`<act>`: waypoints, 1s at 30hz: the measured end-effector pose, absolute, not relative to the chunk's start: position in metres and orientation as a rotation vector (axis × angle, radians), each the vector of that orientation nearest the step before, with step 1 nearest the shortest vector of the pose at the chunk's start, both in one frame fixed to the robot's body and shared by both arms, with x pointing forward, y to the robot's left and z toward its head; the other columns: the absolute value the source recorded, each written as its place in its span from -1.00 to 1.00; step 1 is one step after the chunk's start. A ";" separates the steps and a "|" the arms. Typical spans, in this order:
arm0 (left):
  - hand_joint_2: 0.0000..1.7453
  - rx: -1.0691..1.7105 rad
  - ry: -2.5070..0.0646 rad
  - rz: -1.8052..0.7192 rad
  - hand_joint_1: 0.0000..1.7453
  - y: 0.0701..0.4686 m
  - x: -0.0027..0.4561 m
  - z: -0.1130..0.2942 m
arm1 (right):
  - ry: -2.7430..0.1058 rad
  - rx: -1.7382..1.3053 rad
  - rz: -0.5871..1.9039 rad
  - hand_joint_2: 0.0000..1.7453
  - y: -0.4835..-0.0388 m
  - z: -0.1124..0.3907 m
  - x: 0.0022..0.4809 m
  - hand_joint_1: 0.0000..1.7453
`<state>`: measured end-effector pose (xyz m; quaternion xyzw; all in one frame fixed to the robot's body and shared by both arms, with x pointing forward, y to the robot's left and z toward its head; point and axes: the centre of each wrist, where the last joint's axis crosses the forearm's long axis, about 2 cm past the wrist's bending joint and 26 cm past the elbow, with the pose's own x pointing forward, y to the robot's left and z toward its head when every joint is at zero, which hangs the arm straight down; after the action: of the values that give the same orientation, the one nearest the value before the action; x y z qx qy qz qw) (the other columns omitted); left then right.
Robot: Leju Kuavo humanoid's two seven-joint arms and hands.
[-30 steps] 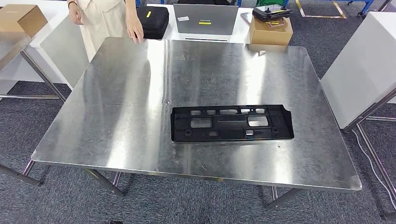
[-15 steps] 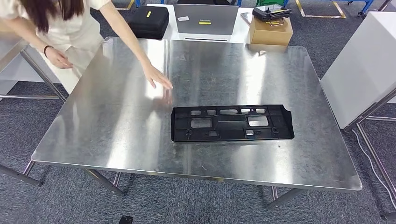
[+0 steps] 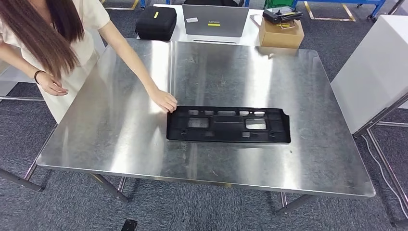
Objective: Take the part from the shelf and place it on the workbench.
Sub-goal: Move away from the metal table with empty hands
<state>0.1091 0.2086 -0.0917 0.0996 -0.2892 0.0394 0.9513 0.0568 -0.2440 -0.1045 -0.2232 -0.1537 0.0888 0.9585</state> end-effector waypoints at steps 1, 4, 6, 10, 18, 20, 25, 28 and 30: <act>-1.00 0.202 -0.588 0.080 -1.00 0.208 0.109 -0.092 | -0.310 -0.453 0.180 1.00 -0.244 -0.105 0.057 -1.00; -1.00 0.198 -0.586 0.079 -1.00 0.208 0.109 -0.092 | -0.304 -0.454 0.181 1.00 -0.245 -0.105 0.055 -1.00; -1.00 0.196 -0.586 0.079 -1.00 0.208 0.109 -0.092 | -0.304 -0.457 0.182 1.00 -0.246 -0.105 0.055 -1.00; -1.00 0.195 -0.590 0.079 -1.00 0.208 0.111 -0.091 | -0.309 -0.454 0.185 1.00 -0.245 -0.105 0.058 -1.00; -1.00 0.200 -0.589 0.080 -1.00 0.208 0.110 -0.091 | -0.305 -0.455 0.183 1.00 -0.244 -0.105 0.057 -1.00; -1.00 0.200 -0.588 0.080 -1.00 0.208 0.110 -0.091 | -0.303 -0.454 0.184 1.00 -0.243 -0.105 0.056 -1.00; -1.00 0.203 -0.599 0.080 -1.00 0.209 0.114 -0.091 | -0.304 -0.451 0.181 1.00 -0.241 -0.104 0.056 -1.00; -1.00 0.201 -0.603 0.081 -1.00 0.208 0.115 -0.090 | -0.304 -0.451 0.179 1.00 -0.240 -0.104 0.056 -1.00; -1.00 0.199 -0.605 0.081 -1.00 0.207 0.116 -0.090 | -0.303 -0.453 0.178 1.00 -0.240 -0.104 0.056 -1.00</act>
<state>0.1159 0.2072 -0.0896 0.0979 -0.2975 0.0398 0.9488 0.0561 -0.2398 -0.1042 -0.2232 -0.1495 0.0878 0.9592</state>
